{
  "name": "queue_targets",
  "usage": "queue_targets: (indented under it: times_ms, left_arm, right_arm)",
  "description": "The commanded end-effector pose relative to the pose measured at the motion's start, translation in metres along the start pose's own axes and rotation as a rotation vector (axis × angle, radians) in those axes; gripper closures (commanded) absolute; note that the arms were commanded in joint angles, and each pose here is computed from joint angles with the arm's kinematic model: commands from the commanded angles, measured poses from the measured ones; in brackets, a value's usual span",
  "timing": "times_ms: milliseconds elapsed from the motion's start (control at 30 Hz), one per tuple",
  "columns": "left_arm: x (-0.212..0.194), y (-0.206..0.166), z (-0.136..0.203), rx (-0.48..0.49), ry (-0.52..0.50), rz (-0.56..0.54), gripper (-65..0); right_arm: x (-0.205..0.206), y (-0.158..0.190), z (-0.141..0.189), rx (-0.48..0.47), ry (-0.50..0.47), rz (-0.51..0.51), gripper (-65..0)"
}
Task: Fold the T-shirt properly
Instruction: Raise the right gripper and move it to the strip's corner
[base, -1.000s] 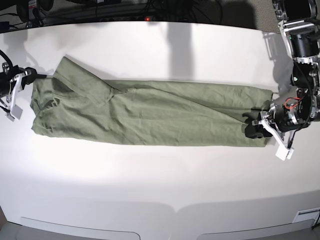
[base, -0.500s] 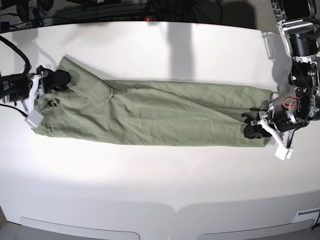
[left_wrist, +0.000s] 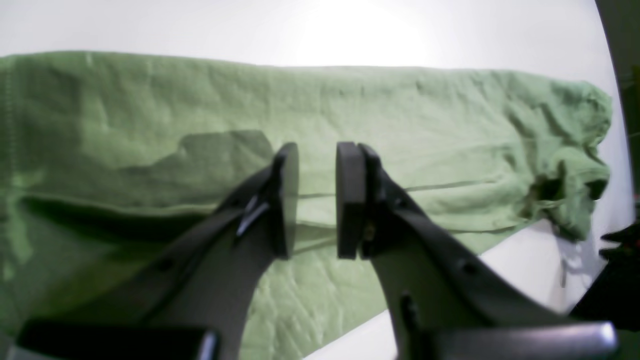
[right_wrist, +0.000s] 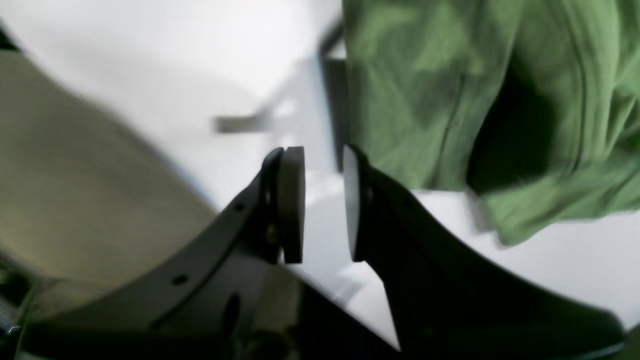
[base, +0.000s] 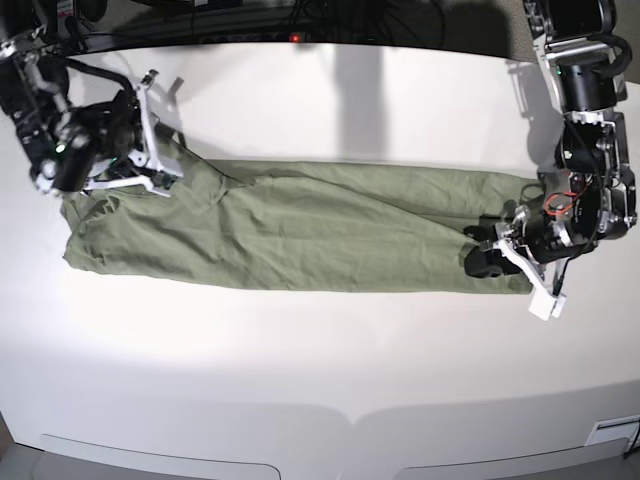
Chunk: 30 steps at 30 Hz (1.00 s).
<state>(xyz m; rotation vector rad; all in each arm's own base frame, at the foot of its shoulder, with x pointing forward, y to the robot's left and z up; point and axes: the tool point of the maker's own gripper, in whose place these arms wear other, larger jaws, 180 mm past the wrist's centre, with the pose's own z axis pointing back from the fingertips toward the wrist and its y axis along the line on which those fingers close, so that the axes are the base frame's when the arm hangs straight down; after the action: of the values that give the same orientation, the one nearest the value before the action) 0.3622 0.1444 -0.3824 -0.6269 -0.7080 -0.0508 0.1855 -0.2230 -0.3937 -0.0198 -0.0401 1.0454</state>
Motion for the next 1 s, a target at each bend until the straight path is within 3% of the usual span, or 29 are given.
queue_targets:
  times_ms: [0,200,367,667,733,867,967]
  left_arm:
    - [0.022,-0.003,0.005,-0.01,-0.052,-0.029,-13.3]
    - [0.022,-0.004,0.005,-0.01,-0.053,-0.029,-13.3]
    - [0.022,-0.004,0.005,-0.01,-0.053,-0.029,-13.3]
    - [0.022,-0.004,0.005,-0.011,-0.053,-0.029,-13.3]
    - [0.022,-0.004,0.005,-0.01,-0.053,-0.029,-13.3]
    - [0.022,-0.003,0.005,-0.01,-0.053,-0.03,-13.3]
    - [0.022,-0.003,0.005,-0.01,-0.055,-0.03,-13.3]
  right_arm:
    - [-0.001,-0.011,0.003,-0.045,0.005,0.024,-14.4]
    - [-0.017,-0.021,-0.02,-0.128,0.082,0.089,-14.4]
    - [-0.038,-0.022,-0.034,-0.098,0.145,0.049,-14.4]
    - [-0.012,-0.024,-0.02,-0.15,0.064,0.107,-15.0]
    - [-0.008,-0.023,-0.017,-0.149,0.044,0.113,-18.7]
    - [0.001,-0.015,-0.019,-0.111,-0.005,0.104,-32.2]
    - [0.001,-0.011,-0.021,-0.102,-0.002,0.114,-34.7]
